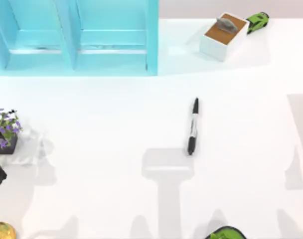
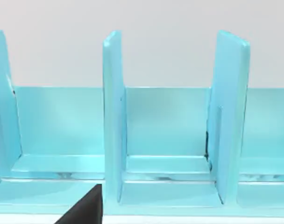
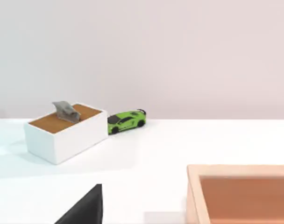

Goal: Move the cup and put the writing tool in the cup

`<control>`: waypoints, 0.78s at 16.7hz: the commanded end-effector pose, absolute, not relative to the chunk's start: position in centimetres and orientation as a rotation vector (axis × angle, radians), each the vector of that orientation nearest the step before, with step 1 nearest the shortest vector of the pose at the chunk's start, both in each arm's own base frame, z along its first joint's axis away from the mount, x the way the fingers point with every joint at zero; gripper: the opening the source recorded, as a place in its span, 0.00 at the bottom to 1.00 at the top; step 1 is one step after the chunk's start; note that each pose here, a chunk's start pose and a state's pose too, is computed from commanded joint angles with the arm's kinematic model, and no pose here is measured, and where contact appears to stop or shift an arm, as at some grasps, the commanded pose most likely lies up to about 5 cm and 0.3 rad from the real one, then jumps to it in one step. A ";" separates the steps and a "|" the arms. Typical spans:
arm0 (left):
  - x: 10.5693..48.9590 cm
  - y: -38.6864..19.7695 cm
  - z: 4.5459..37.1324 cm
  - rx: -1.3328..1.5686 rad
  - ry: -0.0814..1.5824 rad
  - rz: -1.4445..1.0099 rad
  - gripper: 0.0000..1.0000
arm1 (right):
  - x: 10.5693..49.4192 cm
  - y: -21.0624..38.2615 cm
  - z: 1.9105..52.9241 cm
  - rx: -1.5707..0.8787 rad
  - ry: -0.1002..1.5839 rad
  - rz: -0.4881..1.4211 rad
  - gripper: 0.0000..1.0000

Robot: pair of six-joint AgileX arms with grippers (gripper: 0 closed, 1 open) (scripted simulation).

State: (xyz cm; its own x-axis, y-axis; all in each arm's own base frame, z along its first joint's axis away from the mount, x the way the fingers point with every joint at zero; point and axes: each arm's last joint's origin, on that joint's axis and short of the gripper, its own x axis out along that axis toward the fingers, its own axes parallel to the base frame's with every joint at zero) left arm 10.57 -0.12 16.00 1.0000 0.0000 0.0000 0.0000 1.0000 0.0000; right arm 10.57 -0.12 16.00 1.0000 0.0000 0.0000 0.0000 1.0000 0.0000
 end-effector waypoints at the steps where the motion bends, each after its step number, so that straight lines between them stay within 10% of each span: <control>1: 10.6 -0.1 16.0 0.000 0.000 0.000 1.00 | 10.6 -0.1 16.0 0.000 0.000 0.000 1.00; 13: 10.6 -0.1 16.0 0.000 0.000 0.000 1.00 | 14.3 -2.5 24.3 -0.120 0.523 -0.124 1.00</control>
